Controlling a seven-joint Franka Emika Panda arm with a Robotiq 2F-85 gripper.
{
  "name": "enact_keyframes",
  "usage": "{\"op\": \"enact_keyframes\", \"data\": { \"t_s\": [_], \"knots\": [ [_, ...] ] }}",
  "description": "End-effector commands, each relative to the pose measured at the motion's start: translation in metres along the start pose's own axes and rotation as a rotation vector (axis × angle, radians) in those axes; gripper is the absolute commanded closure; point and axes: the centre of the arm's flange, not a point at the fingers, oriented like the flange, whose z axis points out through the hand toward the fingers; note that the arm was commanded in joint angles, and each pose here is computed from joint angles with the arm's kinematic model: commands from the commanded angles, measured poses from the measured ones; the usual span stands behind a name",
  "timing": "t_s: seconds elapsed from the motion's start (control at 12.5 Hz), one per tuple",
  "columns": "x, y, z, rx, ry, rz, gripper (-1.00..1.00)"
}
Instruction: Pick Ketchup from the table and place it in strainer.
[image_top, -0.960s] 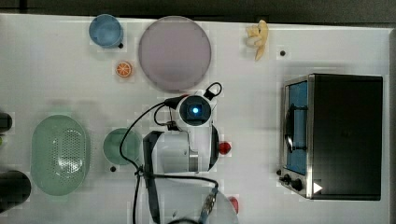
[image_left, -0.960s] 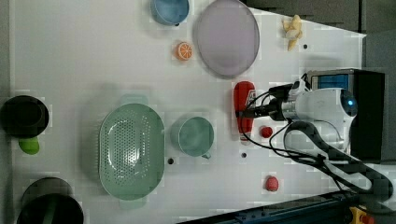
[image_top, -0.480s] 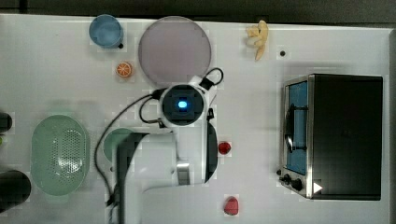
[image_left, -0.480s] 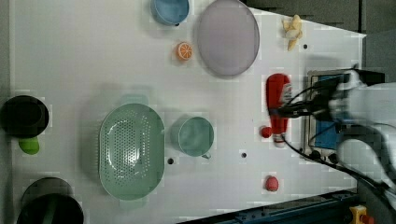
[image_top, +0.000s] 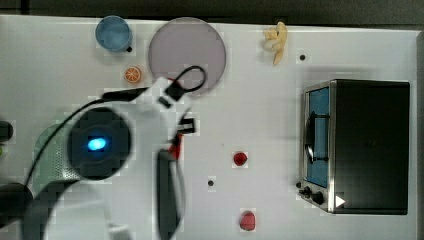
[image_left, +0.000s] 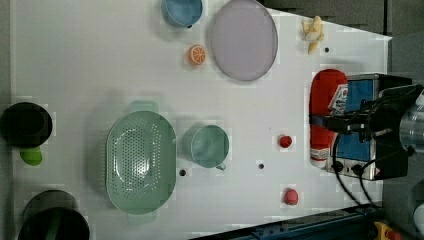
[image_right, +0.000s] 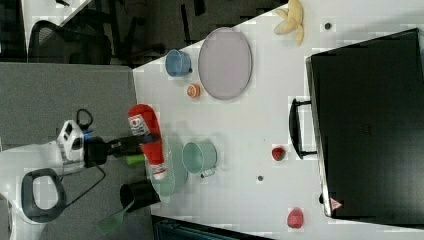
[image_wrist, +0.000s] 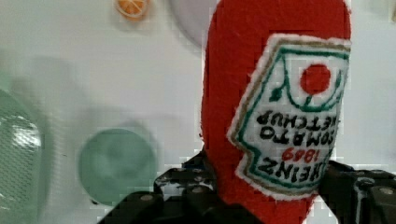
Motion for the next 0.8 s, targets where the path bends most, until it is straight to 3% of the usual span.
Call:
{"op": "enact_keyframes", "data": {
  "t_s": [0.08,0.24,0.48,0.8],
  "knots": [
    [-0.02,-0.088,0.038,0.028,-0.118,0.144,-0.23],
    [-0.03,-0.135,0.047,0.051,-0.122,0.195,-0.23],
    [-0.037,-0.197,0.068,0.12,-0.087,0.252,-0.23],
    [-0.043,-0.252,0.118,0.246,-0.127,0.331,-0.23]
  ]
}}
